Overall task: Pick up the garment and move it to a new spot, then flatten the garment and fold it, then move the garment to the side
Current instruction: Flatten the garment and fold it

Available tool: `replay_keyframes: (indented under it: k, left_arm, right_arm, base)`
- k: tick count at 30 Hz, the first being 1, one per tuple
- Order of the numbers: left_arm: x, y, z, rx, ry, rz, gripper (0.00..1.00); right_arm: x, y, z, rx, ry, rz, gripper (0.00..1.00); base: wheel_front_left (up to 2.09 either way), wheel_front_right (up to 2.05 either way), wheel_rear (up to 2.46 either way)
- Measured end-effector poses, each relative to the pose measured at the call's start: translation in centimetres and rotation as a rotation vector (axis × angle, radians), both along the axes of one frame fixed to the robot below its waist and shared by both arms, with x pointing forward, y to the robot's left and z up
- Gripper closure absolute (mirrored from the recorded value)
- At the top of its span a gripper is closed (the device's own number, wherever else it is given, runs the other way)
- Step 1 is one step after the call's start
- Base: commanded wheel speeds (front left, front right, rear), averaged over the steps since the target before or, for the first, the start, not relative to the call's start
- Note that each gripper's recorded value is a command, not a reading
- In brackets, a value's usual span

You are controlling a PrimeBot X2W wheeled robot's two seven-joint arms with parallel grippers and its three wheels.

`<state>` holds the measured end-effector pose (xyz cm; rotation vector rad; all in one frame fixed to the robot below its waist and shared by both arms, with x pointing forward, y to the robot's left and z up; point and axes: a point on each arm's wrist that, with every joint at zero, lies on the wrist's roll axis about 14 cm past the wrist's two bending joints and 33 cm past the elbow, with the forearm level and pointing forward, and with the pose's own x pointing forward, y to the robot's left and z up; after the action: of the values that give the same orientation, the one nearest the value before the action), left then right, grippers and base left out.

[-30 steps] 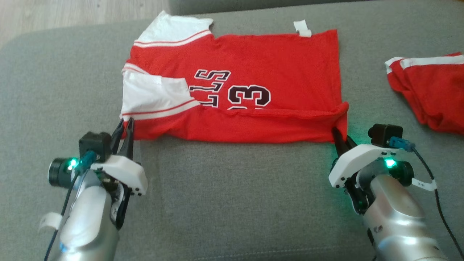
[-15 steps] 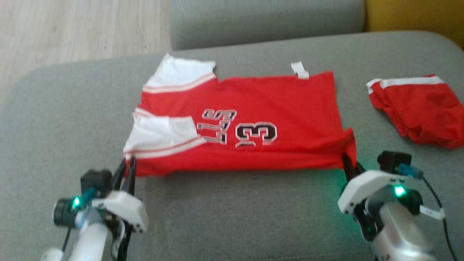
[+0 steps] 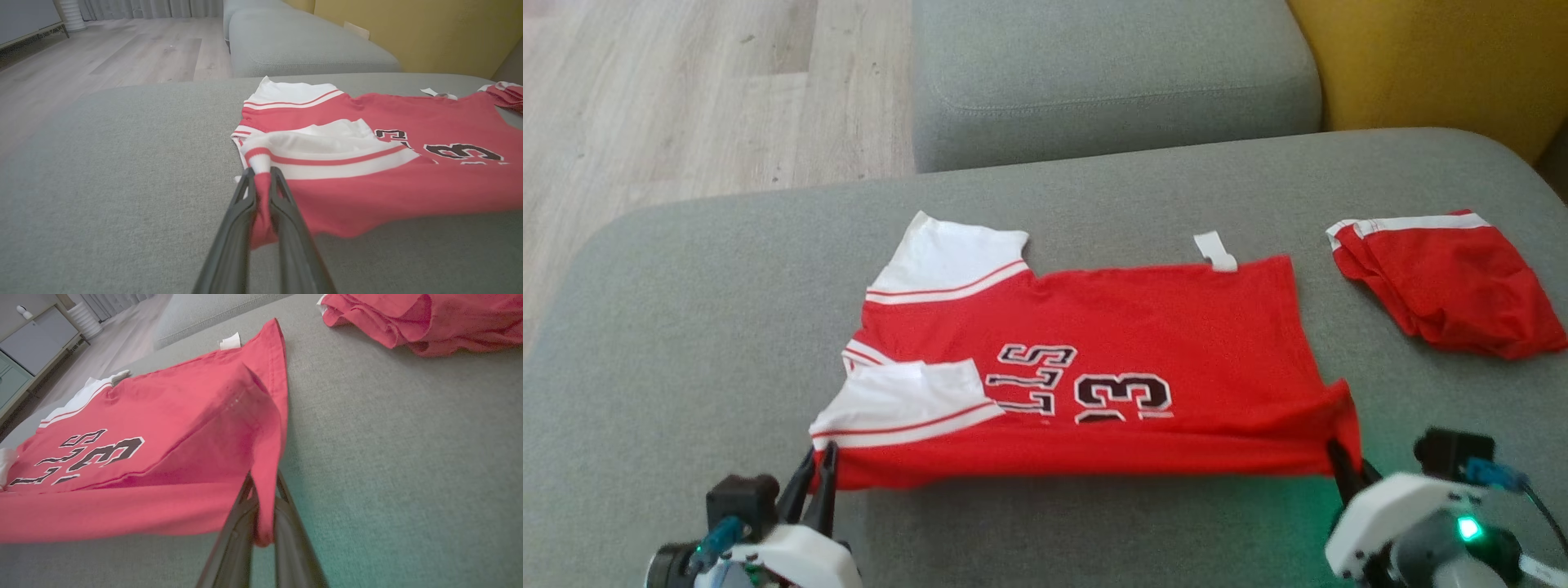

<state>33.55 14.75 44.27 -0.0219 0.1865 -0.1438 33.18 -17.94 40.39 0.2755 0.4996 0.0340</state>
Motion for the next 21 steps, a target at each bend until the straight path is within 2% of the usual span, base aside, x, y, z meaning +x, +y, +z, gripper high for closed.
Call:
replay_keyframes:
  k: [5,9,10,11,12,13,17,21]
  left_arm:
    - [-1.0,-0.3,-0.5,-0.012,0.037,-0.004,1.00]
    - [-1.0,-0.7,-0.7,-0.008,0.047,-0.017,1.00]
    - [-1.0,-0.8,-0.8,-0.008,0.050,-0.021,0.91]
    - [-1.0,-0.9,-1.0,-0.007,0.054,-0.025,0.65]
    - [-1.0,-1.0,-1.1,-0.006,0.059,-0.028,0.26]
    - [-1.0,-1.1,-1.3,-0.006,0.065,-0.030,0.00]
    - [-0.8,-0.9,-2.0,0.003,0.088,-0.022,0.00]
    - [1.0,-0.4,-0.6,0.010,0.026,-0.005,0.00]
  right_arm:
    - [-1.9,-0.4,-0.5,0.015,0.041,-0.016,1.00]
    - [-2.1,-0.7,0.0,0.013,0.041,-0.019,1.00]
    - [-2.0,-0.7,0.2,0.013,0.037,-0.019,1.00]
    - [-2.0,-0.7,0.3,0.017,0.035,-0.020,0.69]
    - [-1.9,-0.7,0.4,0.021,0.031,-0.021,0.00]
    - [-1.8,-0.7,0.5,0.021,0.026,-0.020,0.00]
    - [-1.3,-0.9,1.3,0.022,-0.010,-0.033,0.00]
    - [-0.2,-1.5,2.5,0.009,-0.078,-0.053,0.00]
  base:
    - [0.00,0.00,0.00]
    - [0.00,0.00,0.00]
    - [0.00,0.00,0.00]
    - [0.00,0.00,0.00]
    - [0.00,0.00,0.00]
    - [0.00,0.00,0.00]
    - [0.00,0.00,0.00]
    - [0.00,0.00,0.00]
